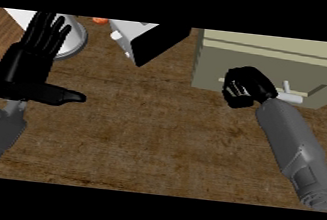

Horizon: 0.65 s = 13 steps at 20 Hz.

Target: Pick up the cup, place it into the drawer and close the drawer

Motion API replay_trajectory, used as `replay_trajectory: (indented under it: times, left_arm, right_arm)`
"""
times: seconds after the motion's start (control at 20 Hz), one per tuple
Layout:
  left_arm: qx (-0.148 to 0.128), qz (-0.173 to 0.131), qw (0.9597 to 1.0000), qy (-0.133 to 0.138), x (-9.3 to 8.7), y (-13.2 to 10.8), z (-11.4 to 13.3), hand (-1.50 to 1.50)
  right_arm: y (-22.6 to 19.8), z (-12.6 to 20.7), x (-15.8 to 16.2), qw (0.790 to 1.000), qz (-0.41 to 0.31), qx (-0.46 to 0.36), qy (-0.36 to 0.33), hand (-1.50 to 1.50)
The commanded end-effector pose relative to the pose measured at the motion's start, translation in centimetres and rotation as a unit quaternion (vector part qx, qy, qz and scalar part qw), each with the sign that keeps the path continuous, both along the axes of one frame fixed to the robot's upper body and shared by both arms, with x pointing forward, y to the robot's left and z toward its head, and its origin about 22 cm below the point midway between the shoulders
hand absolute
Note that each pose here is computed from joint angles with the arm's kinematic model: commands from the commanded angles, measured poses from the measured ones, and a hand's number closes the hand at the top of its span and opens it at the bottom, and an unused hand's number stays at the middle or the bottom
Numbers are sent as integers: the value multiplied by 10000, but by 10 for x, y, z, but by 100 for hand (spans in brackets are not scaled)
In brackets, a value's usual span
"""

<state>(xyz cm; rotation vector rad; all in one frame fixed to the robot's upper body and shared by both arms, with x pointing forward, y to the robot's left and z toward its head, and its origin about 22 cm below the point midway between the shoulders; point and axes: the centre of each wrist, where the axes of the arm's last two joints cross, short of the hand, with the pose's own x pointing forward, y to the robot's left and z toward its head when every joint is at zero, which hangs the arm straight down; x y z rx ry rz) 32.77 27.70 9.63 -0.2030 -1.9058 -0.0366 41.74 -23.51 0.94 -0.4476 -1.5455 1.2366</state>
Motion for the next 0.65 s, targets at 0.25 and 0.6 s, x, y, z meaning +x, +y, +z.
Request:
replay_trajectory:
  times: [0.25,0.6]
  left_arm:
    - [-78,-166,9998,18,4,-7,-1,-150]
    - [-85,-254,9996,65,2,-7,-7,-150]
  right_arm:
    - [-40,42,19,9965,-741,239,-305,150]
    - [-50,36,15,9961,-754,344,-311,150]
